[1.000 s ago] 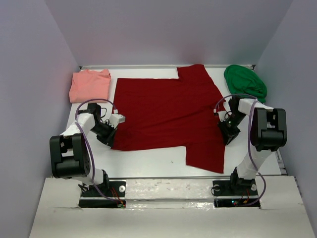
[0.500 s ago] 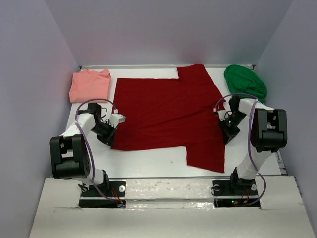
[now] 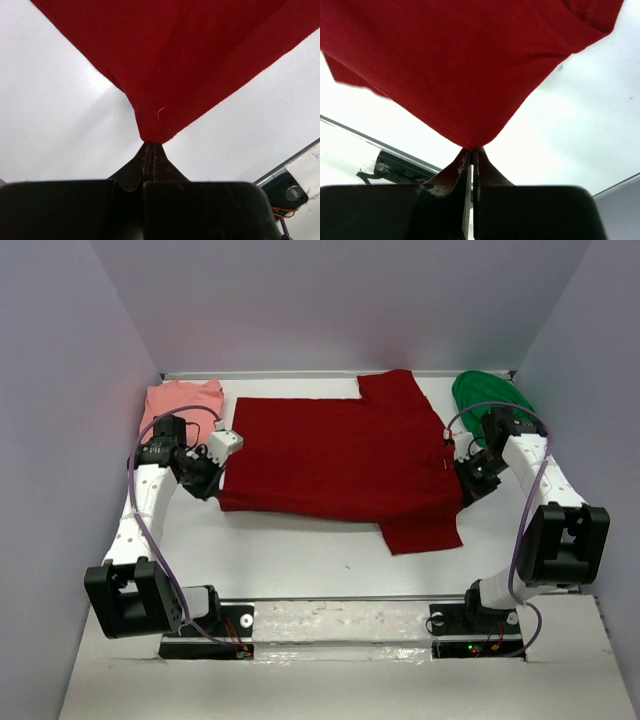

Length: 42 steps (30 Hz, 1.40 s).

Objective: Fold and stack the t-shirts
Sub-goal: Fold the flattened tshirt in 1/3 of the way

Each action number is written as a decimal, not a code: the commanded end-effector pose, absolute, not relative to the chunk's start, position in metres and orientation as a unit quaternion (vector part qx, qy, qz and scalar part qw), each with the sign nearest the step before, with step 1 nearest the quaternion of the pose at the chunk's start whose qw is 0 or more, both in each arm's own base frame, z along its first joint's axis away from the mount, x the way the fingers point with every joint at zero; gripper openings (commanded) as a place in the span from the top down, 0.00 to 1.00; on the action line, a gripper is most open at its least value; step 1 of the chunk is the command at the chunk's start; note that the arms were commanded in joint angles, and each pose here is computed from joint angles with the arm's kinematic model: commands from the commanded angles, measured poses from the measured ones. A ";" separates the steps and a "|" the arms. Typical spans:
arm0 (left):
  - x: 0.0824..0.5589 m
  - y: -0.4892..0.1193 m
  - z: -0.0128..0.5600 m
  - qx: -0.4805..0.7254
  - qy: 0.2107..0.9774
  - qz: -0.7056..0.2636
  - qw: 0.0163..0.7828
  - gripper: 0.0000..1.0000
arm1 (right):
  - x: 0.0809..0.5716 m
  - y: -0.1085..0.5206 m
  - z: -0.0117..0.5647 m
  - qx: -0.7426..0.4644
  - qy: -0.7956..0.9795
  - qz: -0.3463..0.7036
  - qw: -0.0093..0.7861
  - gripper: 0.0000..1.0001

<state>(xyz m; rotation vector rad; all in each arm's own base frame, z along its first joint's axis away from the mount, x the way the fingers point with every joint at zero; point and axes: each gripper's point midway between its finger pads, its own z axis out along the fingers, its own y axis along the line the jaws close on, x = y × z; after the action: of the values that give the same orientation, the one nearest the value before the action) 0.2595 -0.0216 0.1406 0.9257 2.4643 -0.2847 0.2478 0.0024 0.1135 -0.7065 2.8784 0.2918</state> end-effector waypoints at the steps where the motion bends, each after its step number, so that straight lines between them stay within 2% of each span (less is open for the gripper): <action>1: 0.257 -0.021 0.165 0.335 0.901 -0.092 0.259 1.00 | 0.242 -0.001 0.131 -0.245 0.962 0.088 0.083 1.00; 8: 0.269 -0.016 0.170 0.312 0.902 -0.067 0.290 1.00 | 0.256 -0.005 0.131 -0.238 0.964 0.072 0.099 1.00; 17: 0.292 -0.008 0.163 0.270 0.911 -0.044 0.308 1.00 | 0.308 -0.004 0.140 -0.212 0.962 0.066 0.161 1.00; 42: 0.331 -0.025 0.137 0.248 0.919 -0.006 0.305 1.00 | 0.366 0.006 0.111 -0.195 0.964 0.109 0.144 1.00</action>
<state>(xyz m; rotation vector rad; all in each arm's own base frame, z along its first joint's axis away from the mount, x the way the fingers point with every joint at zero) 0.3200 -0.0288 0.1435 0.7133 2.4221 -0.0692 0.3415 0.0048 0.1005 -0.5855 2.8485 0.3258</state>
